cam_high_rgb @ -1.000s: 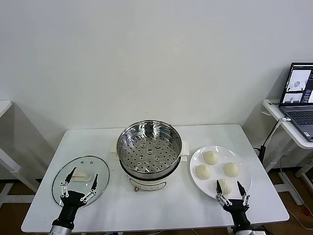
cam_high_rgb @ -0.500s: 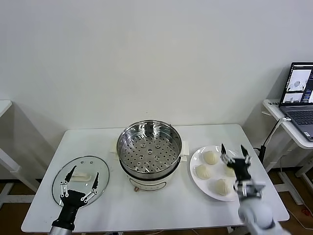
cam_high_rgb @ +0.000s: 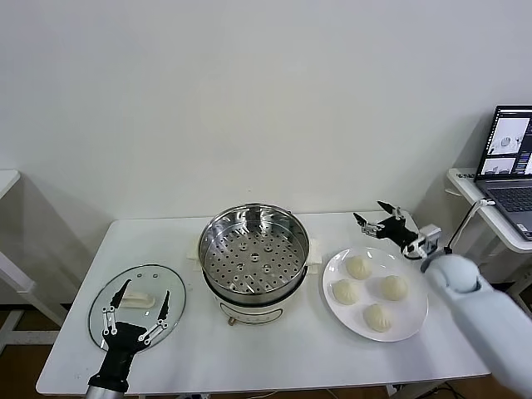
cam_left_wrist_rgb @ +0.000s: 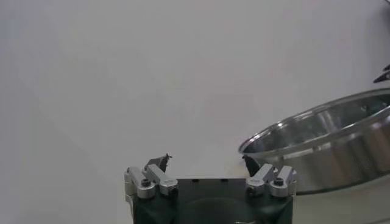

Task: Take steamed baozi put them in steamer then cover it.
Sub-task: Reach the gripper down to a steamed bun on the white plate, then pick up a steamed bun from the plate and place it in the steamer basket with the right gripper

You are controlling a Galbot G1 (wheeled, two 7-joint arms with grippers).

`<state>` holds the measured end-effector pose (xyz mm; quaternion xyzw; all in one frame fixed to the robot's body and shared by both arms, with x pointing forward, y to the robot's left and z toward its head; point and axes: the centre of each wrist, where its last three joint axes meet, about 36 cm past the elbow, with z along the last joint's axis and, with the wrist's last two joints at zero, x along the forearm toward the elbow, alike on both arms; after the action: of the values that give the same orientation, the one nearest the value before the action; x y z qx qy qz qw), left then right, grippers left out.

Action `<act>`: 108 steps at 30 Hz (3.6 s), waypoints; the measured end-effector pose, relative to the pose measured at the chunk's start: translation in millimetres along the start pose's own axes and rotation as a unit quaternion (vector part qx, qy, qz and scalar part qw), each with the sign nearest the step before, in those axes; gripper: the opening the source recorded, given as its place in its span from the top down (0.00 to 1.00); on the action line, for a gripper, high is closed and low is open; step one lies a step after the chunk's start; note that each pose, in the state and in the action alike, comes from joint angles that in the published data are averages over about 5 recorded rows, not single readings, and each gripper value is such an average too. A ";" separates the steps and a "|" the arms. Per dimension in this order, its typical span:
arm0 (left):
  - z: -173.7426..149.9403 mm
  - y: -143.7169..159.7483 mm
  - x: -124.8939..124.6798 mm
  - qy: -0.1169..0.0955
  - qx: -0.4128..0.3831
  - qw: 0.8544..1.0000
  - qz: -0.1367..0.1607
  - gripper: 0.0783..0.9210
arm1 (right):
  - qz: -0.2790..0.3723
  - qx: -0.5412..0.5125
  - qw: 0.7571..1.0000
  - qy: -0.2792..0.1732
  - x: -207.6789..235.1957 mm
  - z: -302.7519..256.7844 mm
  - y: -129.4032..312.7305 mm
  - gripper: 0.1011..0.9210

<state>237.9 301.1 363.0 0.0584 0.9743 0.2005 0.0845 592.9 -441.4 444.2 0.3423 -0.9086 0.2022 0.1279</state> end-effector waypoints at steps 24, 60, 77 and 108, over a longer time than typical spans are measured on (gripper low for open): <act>0.1 -1.1 6.9 0.011 -0.002 1.000 -0.011 0.12 | -0.294 0.242 0.875 0.299 -72.4 -90.1 -58.7 0.12; 5.9 -1.5 7.8 0.015 -0.005 1.000 -0.017 0.12 | -0.335 0.301 0.815 0.364 -128.5 -70.3 -17.5 0.34; 0.0 -1.8 4.1 0.005 -0.005 1.000 -0.015 0.12 | -0.350 0.508 0.750 0.240 -129.5 -246.9 -19.7 0.32; -7.2 -0.1 4.1 -0.012 -0.006 1.000 -0.016 0.12 | -0.440 0.787 0.429 0.051 -260.7 -376.0 161.3 0.33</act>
<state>232.6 298.9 368.9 0.0449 0.9729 0.2038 0.0997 710.6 -11.3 635.3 0.6373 -0.0735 0.7631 -0.0789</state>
